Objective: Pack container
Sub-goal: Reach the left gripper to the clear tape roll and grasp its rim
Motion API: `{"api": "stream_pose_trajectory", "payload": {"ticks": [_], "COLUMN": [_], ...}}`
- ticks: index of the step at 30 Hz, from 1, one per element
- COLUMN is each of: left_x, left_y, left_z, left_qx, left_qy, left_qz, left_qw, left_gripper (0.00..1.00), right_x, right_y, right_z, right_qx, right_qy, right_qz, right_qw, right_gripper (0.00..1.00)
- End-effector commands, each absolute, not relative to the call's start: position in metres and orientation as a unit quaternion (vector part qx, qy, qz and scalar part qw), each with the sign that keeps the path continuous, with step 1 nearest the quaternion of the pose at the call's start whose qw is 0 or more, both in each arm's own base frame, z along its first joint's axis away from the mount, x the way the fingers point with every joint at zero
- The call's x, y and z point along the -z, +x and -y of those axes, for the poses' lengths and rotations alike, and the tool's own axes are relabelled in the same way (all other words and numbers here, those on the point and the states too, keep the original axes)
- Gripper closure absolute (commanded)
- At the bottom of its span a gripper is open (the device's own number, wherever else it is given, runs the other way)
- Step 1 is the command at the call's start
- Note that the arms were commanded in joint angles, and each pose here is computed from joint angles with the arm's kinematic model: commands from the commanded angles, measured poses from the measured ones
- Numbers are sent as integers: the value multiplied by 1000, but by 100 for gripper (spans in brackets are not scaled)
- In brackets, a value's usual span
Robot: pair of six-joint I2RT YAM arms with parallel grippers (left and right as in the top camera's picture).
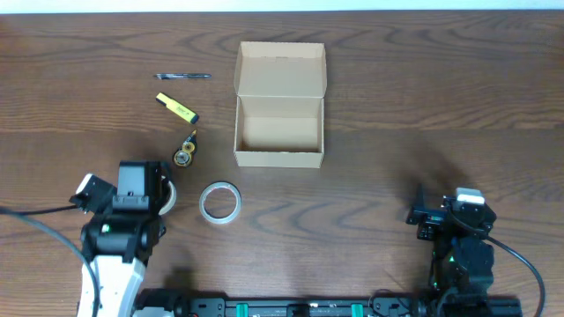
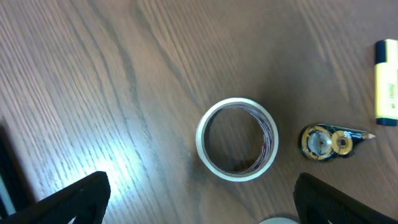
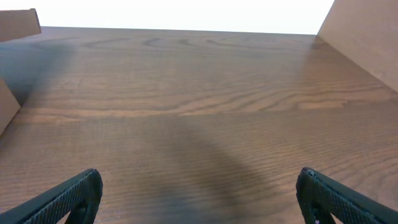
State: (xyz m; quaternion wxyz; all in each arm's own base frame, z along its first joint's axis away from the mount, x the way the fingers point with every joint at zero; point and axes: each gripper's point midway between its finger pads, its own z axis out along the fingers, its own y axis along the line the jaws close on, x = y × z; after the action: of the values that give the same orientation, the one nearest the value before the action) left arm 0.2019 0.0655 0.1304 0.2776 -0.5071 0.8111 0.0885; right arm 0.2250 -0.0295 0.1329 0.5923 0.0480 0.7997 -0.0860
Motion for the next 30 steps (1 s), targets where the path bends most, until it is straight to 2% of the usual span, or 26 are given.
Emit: {"api": "stream_pose_trajectory", "payload": {"ticks": [1,12,18,30], "left_x": [-128,-93,-77,-33], "left_y": [210,210,223,214], "left_z": [-68,-78,-77,-75], "left_qx": [-86,-104,-85,-49], "left_qy": [-552,-696,-710,-752], "left_qz": [-784,-673,-657,-616], "left_qw": [272,228,238,230], "left_gripper": [5,5,4,5], "right_x": [-132,-133,-133,-132], "right_y": [224,224,224,224], "right_z": [32,32,32,32], "right_qx": [85,85,85,85], "right_qy": [60,60,60,60], "right_qz": [-798,-798,-798,-798], "right_qw": [593,593,593,593], "right_gripper": [1,1,1,1]}}
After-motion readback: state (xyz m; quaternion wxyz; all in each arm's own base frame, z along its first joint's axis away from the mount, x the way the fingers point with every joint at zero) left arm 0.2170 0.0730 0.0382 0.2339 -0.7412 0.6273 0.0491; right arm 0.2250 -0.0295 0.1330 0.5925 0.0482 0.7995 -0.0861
